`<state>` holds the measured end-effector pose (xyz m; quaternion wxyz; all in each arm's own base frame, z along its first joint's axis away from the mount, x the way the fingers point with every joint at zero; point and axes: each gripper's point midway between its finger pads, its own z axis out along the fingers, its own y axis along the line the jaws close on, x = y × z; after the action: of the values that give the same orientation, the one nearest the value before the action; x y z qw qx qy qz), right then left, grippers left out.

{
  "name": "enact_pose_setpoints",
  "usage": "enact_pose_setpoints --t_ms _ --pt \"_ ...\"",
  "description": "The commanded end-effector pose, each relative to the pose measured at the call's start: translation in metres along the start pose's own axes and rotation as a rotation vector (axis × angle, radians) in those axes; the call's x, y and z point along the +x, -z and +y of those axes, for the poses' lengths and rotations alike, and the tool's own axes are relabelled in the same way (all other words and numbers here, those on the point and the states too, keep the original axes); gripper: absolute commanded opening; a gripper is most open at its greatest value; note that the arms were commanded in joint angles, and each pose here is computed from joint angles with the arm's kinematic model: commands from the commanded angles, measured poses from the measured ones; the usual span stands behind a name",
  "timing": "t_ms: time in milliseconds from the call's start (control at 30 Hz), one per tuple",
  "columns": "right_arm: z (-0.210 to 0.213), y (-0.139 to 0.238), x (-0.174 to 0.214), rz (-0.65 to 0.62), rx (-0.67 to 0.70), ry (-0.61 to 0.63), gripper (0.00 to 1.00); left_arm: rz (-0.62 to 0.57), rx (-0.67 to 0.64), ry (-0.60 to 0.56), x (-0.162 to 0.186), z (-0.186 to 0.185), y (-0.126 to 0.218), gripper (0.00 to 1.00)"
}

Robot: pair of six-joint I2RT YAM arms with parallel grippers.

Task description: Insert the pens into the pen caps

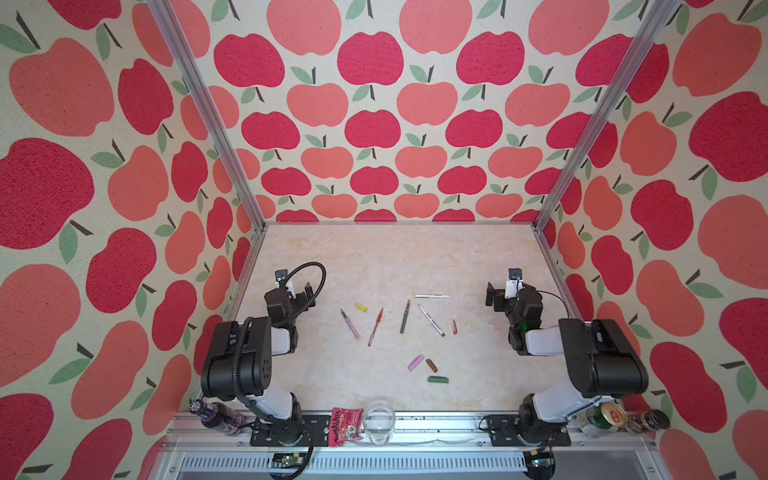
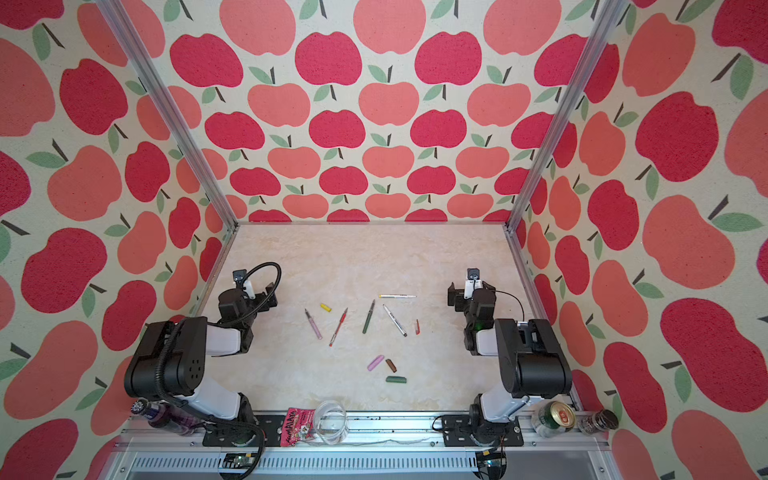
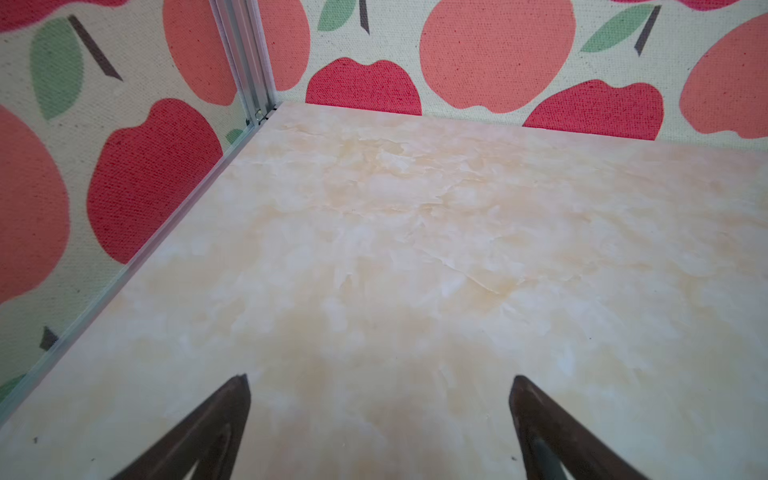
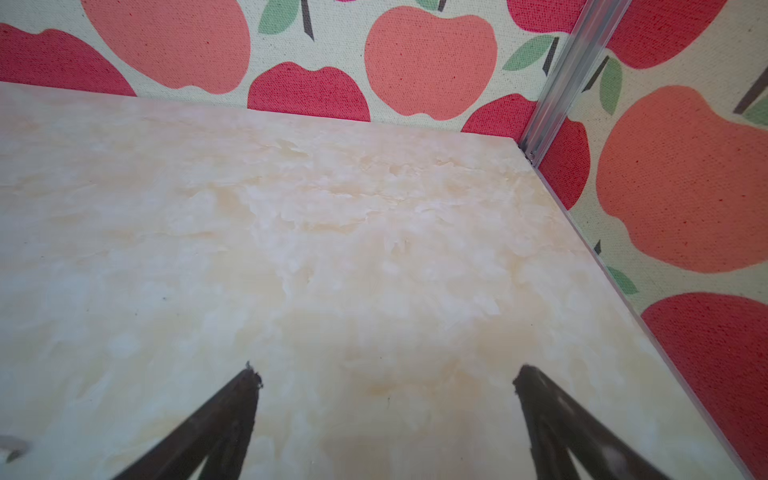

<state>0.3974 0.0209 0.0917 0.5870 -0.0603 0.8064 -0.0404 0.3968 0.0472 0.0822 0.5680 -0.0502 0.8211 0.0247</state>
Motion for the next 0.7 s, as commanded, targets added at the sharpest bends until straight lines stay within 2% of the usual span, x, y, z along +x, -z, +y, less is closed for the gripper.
enact_pose_setpoints --t_ms 0,667 --pt "0.0029 0.0011 -0.0009 -0.01 -0.011 0.018 0.99 -0.006 0.028 0.012 0.0012 -0.0045 0.001 0.99" --pt "-0.0055 -0.0003 0.0009 0.001 0.01 -0.014 1.0 0.001 0.031 0.013 0.0015 -0.0047 0.0001 0.99"
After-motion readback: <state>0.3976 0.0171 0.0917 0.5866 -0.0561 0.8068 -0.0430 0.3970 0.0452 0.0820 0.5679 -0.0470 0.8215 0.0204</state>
